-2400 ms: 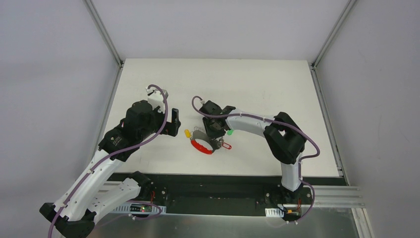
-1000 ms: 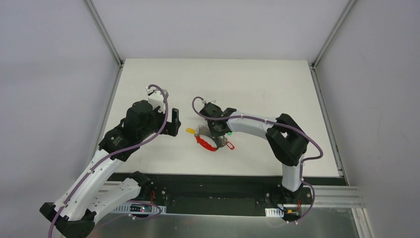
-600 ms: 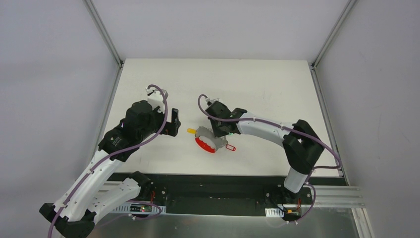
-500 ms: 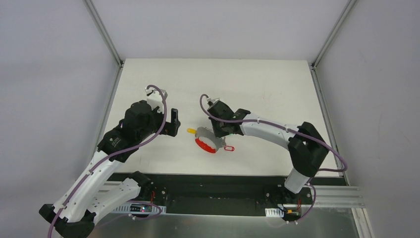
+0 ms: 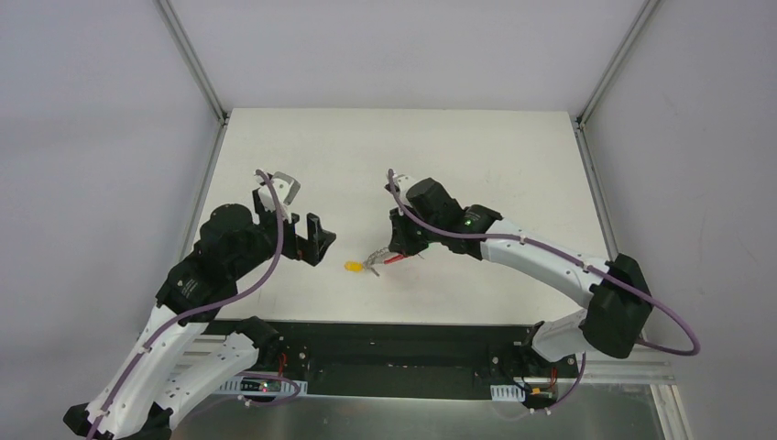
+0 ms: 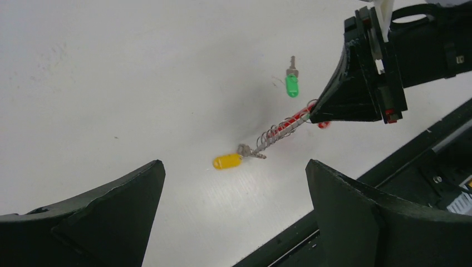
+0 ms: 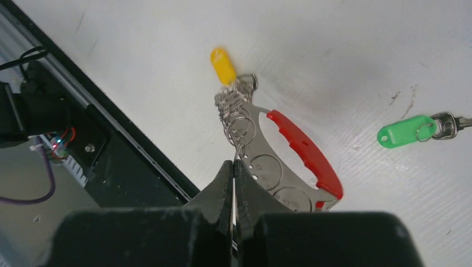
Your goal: Put the keys on the keyring
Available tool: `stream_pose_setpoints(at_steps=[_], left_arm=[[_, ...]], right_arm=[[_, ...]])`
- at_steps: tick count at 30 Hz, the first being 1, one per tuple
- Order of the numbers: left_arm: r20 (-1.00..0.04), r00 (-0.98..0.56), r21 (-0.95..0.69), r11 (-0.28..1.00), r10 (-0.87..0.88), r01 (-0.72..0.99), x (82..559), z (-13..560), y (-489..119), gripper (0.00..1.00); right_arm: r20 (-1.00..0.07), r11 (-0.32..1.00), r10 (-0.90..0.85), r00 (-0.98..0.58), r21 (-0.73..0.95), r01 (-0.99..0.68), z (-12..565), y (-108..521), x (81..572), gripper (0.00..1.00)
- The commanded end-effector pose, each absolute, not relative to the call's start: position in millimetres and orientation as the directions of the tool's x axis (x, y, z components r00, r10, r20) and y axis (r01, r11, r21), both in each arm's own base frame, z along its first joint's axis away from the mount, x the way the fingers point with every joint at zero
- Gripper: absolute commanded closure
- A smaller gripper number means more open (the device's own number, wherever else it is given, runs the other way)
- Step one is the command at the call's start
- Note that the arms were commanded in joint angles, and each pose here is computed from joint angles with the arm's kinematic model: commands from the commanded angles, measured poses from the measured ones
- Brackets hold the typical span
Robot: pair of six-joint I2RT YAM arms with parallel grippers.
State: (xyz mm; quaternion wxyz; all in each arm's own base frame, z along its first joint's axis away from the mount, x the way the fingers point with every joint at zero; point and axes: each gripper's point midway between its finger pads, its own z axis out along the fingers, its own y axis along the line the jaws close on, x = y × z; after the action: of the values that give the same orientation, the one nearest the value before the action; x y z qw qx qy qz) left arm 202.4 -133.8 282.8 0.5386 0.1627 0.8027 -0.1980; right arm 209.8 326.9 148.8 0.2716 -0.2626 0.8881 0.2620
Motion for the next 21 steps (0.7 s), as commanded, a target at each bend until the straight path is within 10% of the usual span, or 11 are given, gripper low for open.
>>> stream_pose_setpoints(at_steps=[1, 21], left_arm=[[-0.959, -0.279, -0.154, 0.747, 0.044, 0.647, 182.1, 315.2, -158.2, 0.0], [-0.956, -0.293, -0.286, 0.354, -0.035, 0.89, 114.7, 369.7, -207.0, 0.05]], right_arm=[[-0.702, 0.571, -0.315, -0.639, 0.397, -0.718, 207.3, 340.8, 190.8, 1.0], [-0.785, 0.243, -0.252, -0.566, 0.515, -0.822, 315.5, 325.5, 118.5, 1.0]])
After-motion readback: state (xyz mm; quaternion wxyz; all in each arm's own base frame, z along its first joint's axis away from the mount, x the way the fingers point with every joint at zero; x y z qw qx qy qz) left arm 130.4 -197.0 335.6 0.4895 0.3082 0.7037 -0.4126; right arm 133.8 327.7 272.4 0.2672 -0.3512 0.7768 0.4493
